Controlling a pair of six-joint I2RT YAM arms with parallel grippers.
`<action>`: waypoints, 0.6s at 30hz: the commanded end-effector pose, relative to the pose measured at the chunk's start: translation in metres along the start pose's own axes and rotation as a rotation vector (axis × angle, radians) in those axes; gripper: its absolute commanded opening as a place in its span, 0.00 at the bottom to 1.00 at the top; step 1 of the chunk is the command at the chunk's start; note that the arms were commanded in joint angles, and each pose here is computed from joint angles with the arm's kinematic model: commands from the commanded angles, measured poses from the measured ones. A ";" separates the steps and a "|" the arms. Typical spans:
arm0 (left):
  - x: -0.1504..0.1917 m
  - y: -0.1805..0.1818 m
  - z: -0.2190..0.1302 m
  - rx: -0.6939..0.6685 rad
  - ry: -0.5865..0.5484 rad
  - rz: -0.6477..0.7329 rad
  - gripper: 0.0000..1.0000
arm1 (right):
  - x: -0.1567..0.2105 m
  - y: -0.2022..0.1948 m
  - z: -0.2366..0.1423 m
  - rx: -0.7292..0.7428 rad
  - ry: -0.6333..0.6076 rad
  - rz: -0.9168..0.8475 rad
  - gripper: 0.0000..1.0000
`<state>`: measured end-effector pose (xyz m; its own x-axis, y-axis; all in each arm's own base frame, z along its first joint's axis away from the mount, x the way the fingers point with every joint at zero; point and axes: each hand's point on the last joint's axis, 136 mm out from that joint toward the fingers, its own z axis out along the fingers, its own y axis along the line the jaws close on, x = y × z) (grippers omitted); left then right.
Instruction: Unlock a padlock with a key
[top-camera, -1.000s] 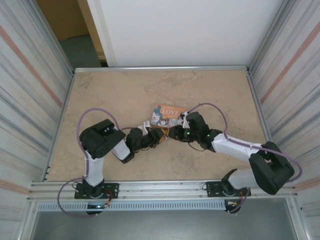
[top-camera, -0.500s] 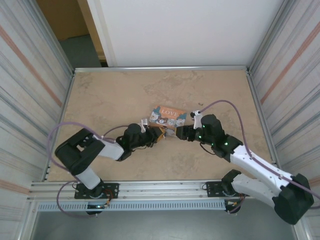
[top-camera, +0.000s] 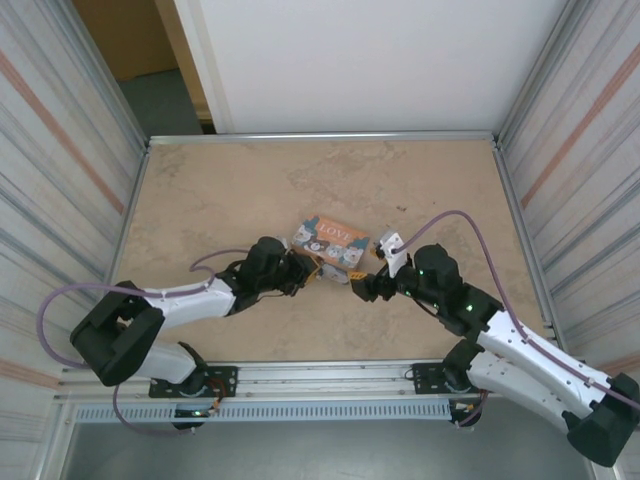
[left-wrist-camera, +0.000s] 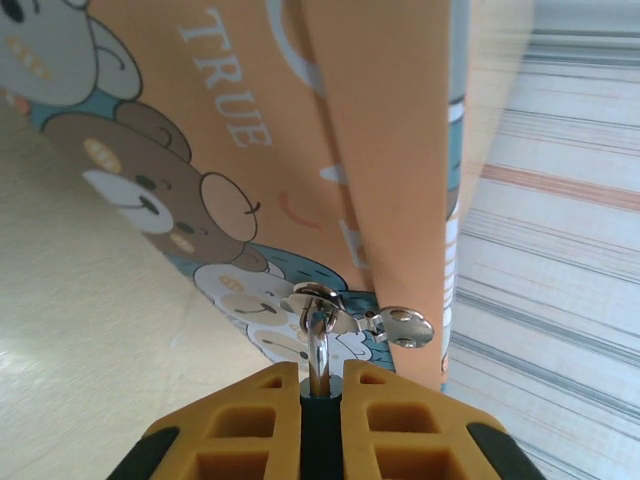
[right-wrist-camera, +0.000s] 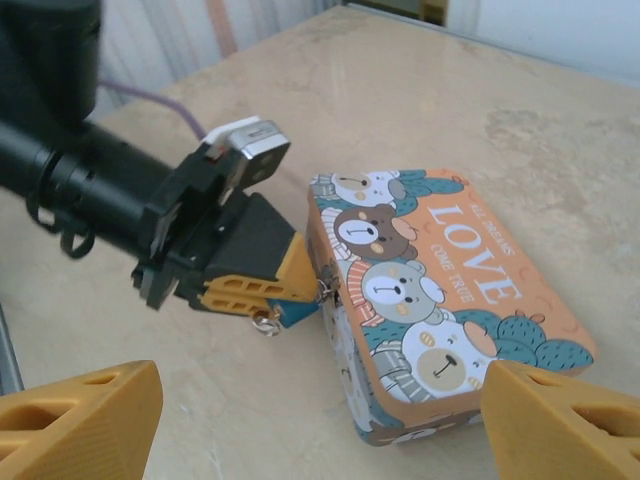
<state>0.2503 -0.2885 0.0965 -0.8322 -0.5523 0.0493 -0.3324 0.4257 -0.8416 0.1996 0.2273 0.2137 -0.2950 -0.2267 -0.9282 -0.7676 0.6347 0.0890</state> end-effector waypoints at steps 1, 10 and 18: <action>0.003 -0.008 0.000 -0.013 0.005 -0.040 0.00 | -0.004 0.009 -0.005 -0.012 -0.009 -0.267 0.84; 0.006 -0.002 0.000 -0.088 0.012 -0.175 0.00 | 0.003 0.013 0.001 0.003 0.036 -0.530 0.88; 0.002 0.009 -0.013 -0.136 -0.039 -0.265 0.00 | 0.008 0.014 0.008 0.030 0.086 -0.676 0.89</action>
<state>0.2395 -0.2785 0.0805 -0.7245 -0.6541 0.2172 -0.5735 0.3974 -0.7163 0.1868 0.2398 0.1903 0.1242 -0.6014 -0.7893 -0.8230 0.3819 -0.4205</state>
